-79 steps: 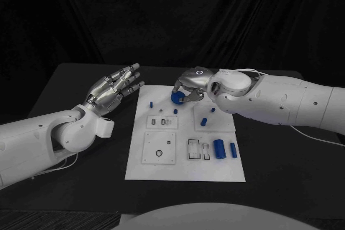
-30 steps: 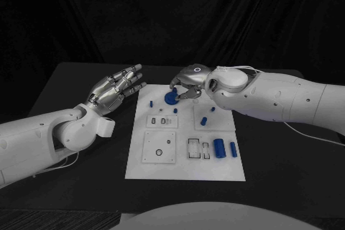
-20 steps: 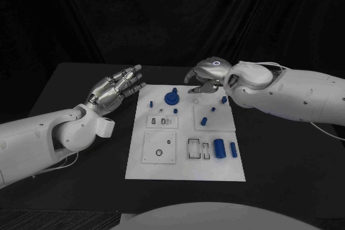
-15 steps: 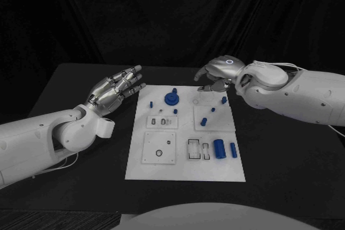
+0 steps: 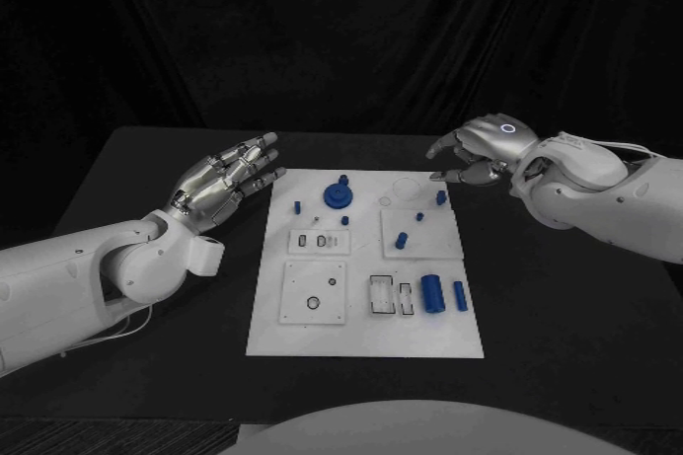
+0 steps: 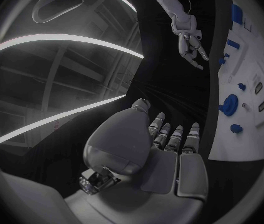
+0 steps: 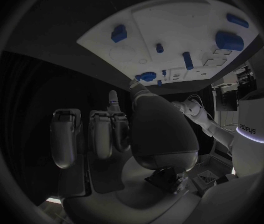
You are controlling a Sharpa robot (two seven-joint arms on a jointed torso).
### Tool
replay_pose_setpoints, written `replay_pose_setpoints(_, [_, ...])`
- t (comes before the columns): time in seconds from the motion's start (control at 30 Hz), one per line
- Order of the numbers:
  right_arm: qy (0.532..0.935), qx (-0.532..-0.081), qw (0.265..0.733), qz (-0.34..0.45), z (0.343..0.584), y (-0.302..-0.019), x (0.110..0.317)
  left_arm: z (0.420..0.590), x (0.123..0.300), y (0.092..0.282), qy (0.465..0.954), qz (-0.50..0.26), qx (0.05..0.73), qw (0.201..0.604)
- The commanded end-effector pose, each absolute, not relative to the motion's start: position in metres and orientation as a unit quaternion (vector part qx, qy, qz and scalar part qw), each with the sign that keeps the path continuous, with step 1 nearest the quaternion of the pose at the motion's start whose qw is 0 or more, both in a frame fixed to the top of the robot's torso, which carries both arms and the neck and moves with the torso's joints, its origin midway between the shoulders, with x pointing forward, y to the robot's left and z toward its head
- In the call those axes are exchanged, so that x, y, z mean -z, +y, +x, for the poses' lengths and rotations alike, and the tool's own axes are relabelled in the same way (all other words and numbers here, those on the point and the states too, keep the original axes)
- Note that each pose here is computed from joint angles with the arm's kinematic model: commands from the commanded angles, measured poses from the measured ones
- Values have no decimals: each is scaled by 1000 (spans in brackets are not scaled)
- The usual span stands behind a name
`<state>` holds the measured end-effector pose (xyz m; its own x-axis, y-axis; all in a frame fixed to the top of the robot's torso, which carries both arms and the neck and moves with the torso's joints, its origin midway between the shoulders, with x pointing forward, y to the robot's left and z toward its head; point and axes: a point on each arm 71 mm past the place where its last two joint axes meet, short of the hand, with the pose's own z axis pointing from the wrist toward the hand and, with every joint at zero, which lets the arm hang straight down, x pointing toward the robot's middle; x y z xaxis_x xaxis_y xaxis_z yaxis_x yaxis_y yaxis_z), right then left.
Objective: Assemble the parts on the task board
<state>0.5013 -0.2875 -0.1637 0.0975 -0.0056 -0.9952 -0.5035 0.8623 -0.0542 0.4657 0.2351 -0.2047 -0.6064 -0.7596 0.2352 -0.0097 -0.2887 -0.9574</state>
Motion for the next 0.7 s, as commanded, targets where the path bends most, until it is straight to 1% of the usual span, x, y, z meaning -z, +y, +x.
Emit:
replay_pose_setpoints(0.03, [644, -179, 721, -185, 499, -292, 169, 465, 204, 233, 531, -354, 726, 255])
replay_pose_setpoints(0.2, [659, -170, 711, -175, 497, -303, 182, 464, 206, 233, 531, -355, 726, 253])
replay_pose_setpoints(0.4, [669, -166, 704, -172, 497, -306, 192, 464, 207, 234, 532, -356, 726, 252])
replay_pose_setpoints(0.7, [674, -166, 699, -171, 495, -308, 200, 464, 209, 236, 533, -358, 724, 252])
